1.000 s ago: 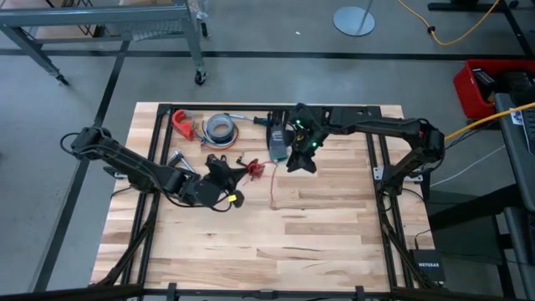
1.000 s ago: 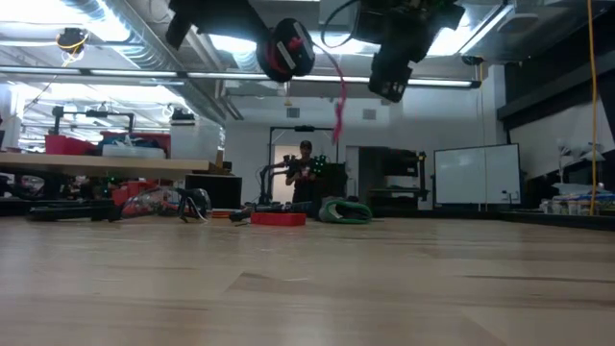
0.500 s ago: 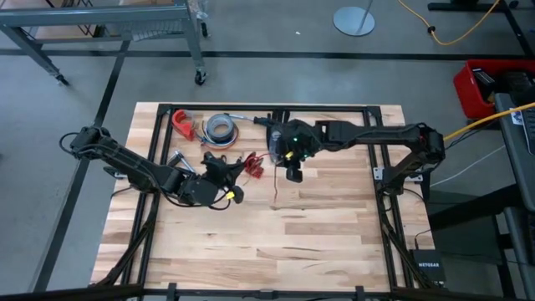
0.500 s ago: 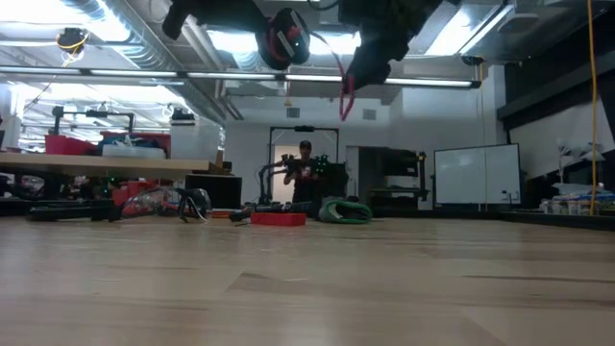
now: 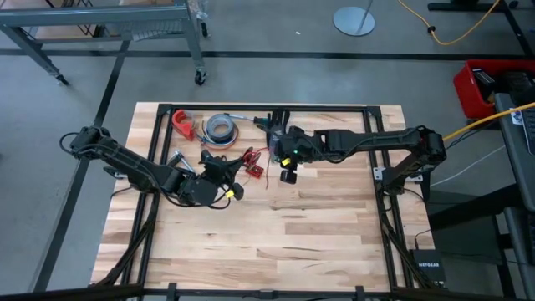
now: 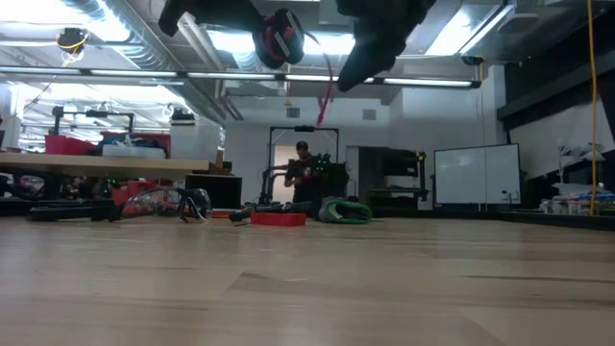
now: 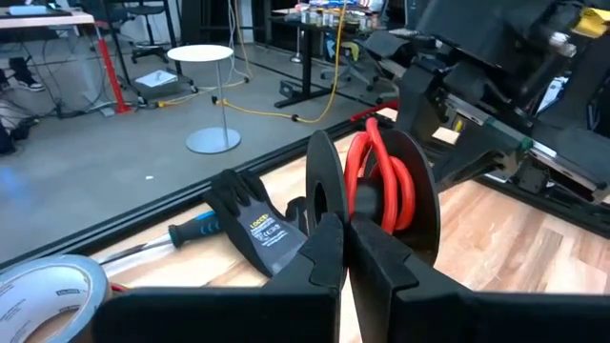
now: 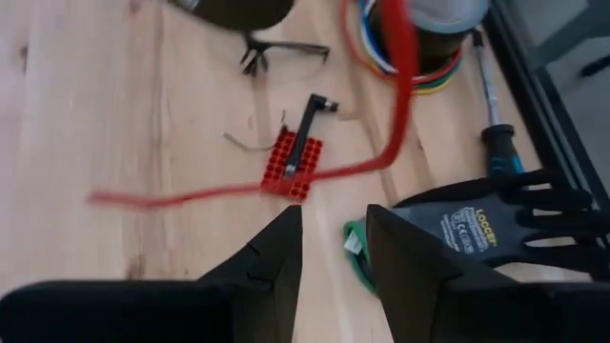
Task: Coil cords
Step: Coil the orange wire into the black spool
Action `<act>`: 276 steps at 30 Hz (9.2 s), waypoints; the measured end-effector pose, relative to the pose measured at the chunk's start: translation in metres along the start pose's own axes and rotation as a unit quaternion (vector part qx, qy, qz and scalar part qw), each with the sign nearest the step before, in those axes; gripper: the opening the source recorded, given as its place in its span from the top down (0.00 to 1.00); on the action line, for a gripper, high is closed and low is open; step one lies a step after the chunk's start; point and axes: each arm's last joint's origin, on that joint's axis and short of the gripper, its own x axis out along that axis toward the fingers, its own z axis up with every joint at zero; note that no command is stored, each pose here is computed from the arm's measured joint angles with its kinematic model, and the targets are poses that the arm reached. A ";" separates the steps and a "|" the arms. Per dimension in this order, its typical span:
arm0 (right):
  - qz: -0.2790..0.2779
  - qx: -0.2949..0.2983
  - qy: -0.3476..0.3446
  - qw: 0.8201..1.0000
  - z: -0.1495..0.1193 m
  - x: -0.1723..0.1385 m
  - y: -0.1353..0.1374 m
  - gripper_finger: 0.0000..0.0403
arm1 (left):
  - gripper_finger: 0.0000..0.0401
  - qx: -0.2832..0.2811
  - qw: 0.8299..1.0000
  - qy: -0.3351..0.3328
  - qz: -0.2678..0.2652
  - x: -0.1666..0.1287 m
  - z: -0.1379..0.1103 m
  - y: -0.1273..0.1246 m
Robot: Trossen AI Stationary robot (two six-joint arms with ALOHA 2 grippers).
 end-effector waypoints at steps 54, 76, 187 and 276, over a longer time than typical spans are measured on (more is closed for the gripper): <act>-0.109 0.122 -0.067 0.984 -0.104 -0.186 -0.042 0.70 | 1.00 0.007 1.000 0.000 0.001 0.000 0.000 0.000; 0.097 0.181 -0.325 0.923 -0.178 -0.066 -0.014 0.70 | 1.00 -0.042 0.999 -0.017 -0.016 0.000 0.007 -0.004; 0.190 0.239 -0.302 0.903 -0.146 -0.006 0.002 0.70 | 1.00 -0.039 0.991 -0.097 -0.085 0.034 0.000 -0.040; 0.256 0.200 -0.173 0.930 -0.110 0.008 0.011 0.99 | 1.00 0.045 0.995 -0.067 -0.064 0.026 -0.023 -0.050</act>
